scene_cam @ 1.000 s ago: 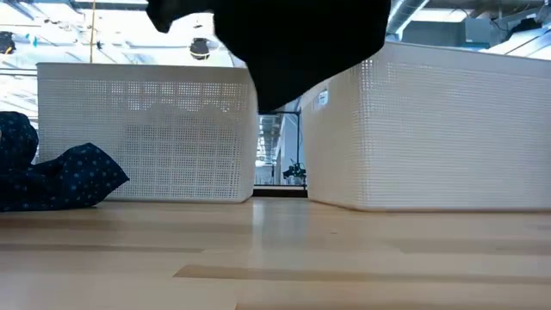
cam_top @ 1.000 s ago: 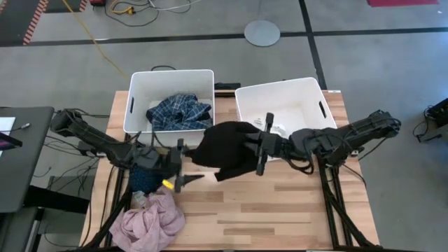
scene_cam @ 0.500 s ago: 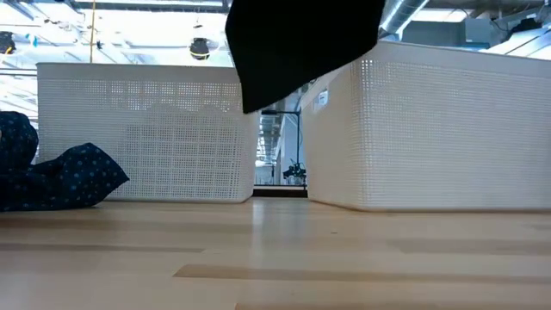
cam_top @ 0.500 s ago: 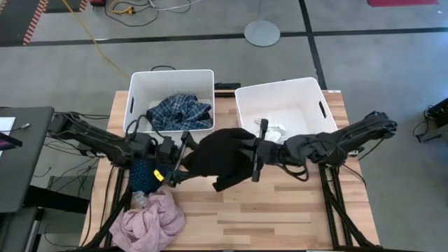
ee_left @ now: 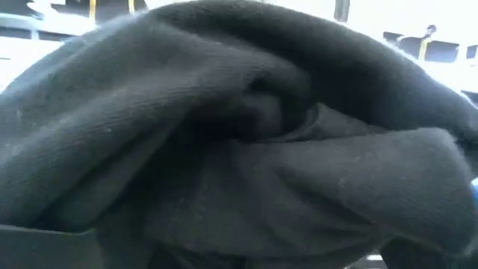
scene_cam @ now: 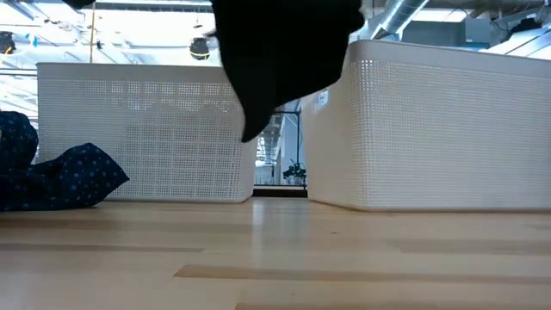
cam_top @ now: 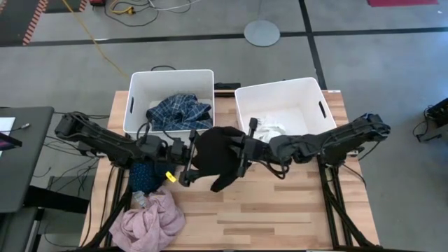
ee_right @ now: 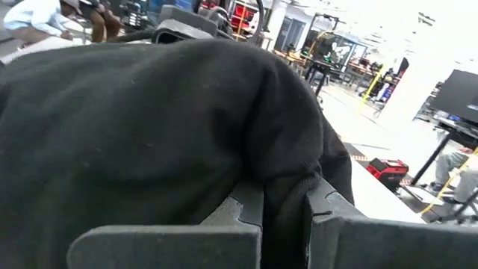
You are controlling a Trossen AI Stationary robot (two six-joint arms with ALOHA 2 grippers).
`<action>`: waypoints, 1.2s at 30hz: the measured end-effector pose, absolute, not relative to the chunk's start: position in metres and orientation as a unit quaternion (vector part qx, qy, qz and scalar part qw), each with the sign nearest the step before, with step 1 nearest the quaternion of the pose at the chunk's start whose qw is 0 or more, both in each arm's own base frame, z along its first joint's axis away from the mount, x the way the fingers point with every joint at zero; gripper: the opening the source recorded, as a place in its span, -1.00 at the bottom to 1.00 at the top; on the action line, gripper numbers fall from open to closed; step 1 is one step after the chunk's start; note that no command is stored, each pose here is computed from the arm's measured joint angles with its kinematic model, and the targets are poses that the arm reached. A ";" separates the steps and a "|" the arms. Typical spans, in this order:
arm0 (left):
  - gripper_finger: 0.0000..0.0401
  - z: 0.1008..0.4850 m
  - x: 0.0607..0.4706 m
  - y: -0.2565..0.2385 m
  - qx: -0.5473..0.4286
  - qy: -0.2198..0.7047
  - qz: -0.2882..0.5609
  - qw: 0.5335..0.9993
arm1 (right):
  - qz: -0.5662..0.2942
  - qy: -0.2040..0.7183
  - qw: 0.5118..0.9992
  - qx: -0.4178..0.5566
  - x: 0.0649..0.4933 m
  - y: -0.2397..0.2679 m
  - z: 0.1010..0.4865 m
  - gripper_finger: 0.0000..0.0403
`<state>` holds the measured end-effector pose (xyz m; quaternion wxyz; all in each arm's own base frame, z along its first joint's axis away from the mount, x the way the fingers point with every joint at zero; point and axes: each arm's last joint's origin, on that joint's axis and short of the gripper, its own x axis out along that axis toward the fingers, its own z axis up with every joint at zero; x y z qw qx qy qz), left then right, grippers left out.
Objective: Sort clothes
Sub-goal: Put the black shirt into the left laundry bin
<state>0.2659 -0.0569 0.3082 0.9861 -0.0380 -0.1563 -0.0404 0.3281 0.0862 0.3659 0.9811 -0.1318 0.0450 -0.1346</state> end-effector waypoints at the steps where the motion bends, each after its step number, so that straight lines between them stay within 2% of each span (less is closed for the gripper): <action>1: 0.97 0.308 0.266 -0.056 -0.033 -0.156 -0.034 0.987 | -0.136 0.046 0.981 -0.131 0.328 0.087 0.365 -0.85; 4: 0.90 0.310 0.265 -0.055 -0.020 -0.159 -0.030 0.987 | -0.135 0.050 0.981 -0.129 0.331 0.088 0.362 -0.85; 7: 0.67 0.309 0.265 -0.055 -0.004 -0.159 -0.026 0.987 | -0.132 0.054 0.982 -0.127 0.331 0.089 0.361 -0.84; 12: 0.06 0.318 0.260 -0.054 0.041 -0.192 -0.014 0.981 | -0.126 0.038 0.982 -0.133 0.331 0.090 0.364 -0.83; 16: -0.43 0.341 0.257 -0.054 0.081 -0.218 -0.013 0.973 | -0.104 0.020 0.985 -0.138 0.334 0.088 0.377 -0.82; 19: -0.70 0.354 0.258 -0.055 0.114 -0.208 -0.022 0.971 | -0.099 0.009 0.986 -0.133 0.334 0.086 0.385 -0.77; 23: -0.70 0.367 0.257 -0.057 0.156 -0.184 -0.026 0.970 | -0.096 0.005 0.985 -0.144 0.333 0.088 0.389 -0.58; 27: -0.70 0.384 0.248 -0.054 0.188 -0.175 -0.005 0.966 | -0.101 0.003 0.985 -0.142 0.333 0.088 0.390 -0.25; 32: -0.70 0.411 0.225 -0.045 0.215 -0.199 0.061 0.954 | -0.114 0.010 0.983 -0.143 0.333 0.087 0.388 0.14; 36: -0.70 0.427 0.208 -0.039 0.237 -0.190 0.107 0.947 | -0.129 0.011 0.981 -0.143 0.333 0.087 0.388 0.28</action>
